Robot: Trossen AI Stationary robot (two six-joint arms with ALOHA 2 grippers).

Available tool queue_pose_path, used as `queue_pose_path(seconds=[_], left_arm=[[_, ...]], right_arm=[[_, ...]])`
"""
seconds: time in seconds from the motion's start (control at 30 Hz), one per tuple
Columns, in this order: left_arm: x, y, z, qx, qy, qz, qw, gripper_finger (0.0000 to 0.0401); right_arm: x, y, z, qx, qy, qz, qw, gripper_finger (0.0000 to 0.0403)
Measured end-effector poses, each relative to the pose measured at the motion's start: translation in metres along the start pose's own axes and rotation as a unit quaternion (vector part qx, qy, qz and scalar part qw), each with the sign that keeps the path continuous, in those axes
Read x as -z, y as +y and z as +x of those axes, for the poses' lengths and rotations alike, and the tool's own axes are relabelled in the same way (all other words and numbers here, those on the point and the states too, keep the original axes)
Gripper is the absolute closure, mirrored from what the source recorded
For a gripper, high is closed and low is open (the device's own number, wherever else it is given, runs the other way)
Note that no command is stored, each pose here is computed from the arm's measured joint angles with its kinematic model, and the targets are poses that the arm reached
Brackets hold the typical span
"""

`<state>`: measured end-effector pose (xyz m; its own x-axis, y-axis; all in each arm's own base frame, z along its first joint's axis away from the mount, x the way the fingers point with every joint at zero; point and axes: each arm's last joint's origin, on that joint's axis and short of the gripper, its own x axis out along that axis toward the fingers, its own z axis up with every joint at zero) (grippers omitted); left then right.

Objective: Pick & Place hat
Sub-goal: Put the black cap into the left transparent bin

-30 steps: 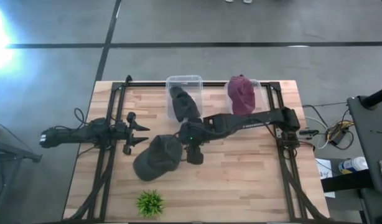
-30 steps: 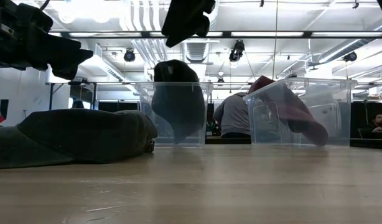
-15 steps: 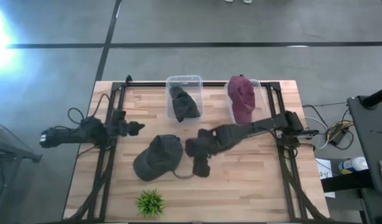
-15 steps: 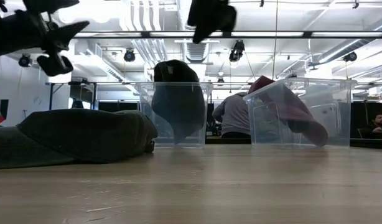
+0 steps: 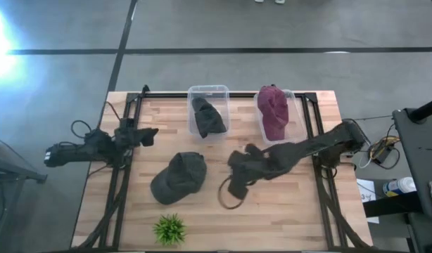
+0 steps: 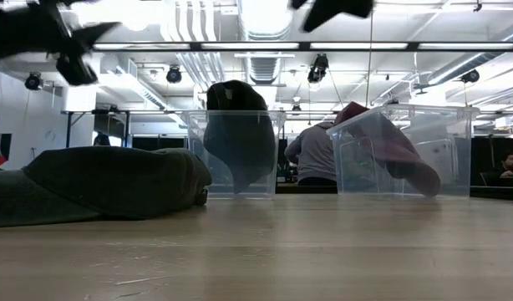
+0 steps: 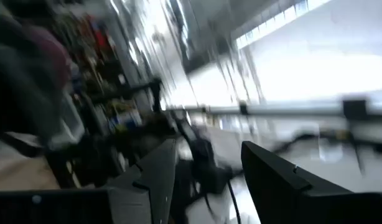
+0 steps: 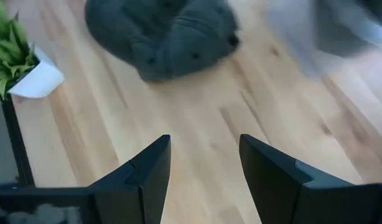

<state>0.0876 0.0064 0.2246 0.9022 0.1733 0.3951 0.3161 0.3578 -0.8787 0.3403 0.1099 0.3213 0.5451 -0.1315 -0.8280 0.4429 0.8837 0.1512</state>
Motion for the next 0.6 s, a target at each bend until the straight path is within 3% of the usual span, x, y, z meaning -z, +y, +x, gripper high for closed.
queue_pose_path(seconds=[0.13, 0.23, 0.3, 0.4, 0.6], left_arm=[[-0.002, -0.026, 0.013, -0.025, 0.106, 0.087, 0.990, 0.0223], [-0.001, -0.040, 0.028, -0.101, 0.194, 0.168, 0.961, 0.0223], [0.002, -0.048, 0.042, -0.139, 0.257, 0.217, 0.931, 0.0223], [0.018, -0.049, 0.063, -0.177, 0.368, 0.264, 0.874, 0.0223], [0.060, -0.030, 0.088, -0.221, 0.521, 0.287, 0.773, 0.0223]], right_arm=[[0.014, -0.020, -0.012, 0.003, -0.005, 0.028, 1.000, 0.0216], [0.023, -0.029, -0.013, 0.010, 0.003, 0.027, 1.000, 0.0216], [0.027, -0.032, -0.013, 0.018, 0.011, 0.024, 0.999, 0.0216], [0.030, -0.035, -0.012, 0.030, 0.024, 0.018, 0.999, 0.0216], [0.030, -0.041, -0.013, 0.048, 0.034, 0.011, 0.998, 0.0216]])
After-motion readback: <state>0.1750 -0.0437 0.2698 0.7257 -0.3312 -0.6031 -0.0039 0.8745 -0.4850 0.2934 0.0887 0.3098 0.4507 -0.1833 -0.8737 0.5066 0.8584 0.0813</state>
